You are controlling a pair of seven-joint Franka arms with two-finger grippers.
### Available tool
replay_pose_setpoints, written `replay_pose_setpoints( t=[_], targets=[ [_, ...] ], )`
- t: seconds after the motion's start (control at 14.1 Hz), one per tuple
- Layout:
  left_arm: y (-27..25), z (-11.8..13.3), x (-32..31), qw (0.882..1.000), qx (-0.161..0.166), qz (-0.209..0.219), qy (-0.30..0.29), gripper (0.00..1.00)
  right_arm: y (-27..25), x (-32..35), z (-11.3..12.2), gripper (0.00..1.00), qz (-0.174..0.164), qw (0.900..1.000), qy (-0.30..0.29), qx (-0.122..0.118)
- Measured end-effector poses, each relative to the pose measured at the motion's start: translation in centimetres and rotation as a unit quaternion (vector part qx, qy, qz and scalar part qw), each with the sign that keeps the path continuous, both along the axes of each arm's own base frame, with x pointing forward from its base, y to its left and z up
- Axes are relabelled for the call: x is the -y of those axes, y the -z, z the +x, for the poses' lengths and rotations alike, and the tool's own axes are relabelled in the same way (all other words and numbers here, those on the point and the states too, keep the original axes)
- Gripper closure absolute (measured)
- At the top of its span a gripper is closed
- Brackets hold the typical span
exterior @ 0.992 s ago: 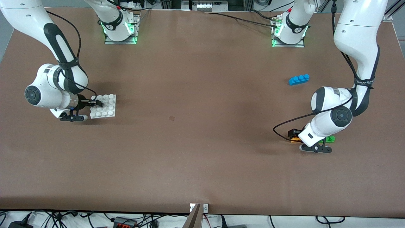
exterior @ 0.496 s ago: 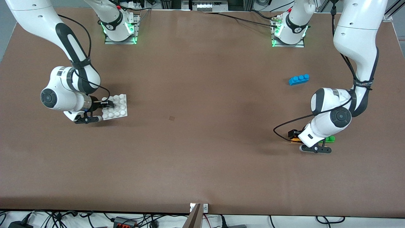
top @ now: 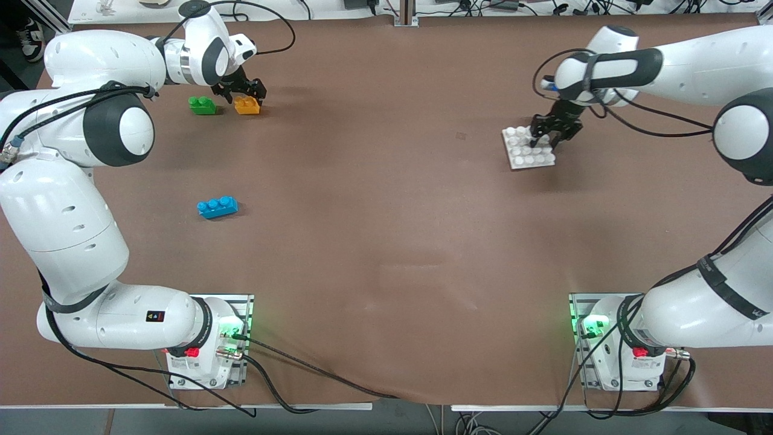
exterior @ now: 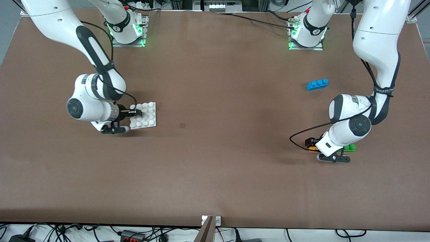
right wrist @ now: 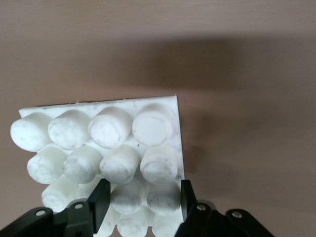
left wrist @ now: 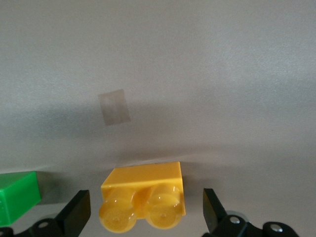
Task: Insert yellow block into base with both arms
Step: 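Slide the white plate toward the table middle with the right gripper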
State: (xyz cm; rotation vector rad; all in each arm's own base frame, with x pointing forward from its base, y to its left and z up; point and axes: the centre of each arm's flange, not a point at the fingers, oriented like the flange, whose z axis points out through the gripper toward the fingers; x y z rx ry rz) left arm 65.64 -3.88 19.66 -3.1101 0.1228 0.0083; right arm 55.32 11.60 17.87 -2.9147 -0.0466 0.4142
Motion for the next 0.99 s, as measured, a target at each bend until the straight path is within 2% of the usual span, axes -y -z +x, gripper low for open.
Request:
replay_pose_setpoints(
  t=[0.42, 0.71, 0.99],
  targets=[
    [0.1, 0.0, 0.0, 1.0, 0.0, 0.0, 0.0, 0.0, 0.2, -9.4, -1.0, 0.37, -0.014, 1.0, -0.005, -0.005],
    [0.1, 0.0, 0.0, 1.0, 0.0, 0.0, 0.002, 0.16, 0.2, -13.8, -1.3, 0.37, -0.019, 1.0, 0.007, -0.006],
    [0.1, 0.0, 0.0, 1.0, 0.0, 0.0, 0.002, 0.2, 0.1, -19.0, -1.7, 0.39, -0.023, 0.999, 0.026, -0.004]
  ],
)
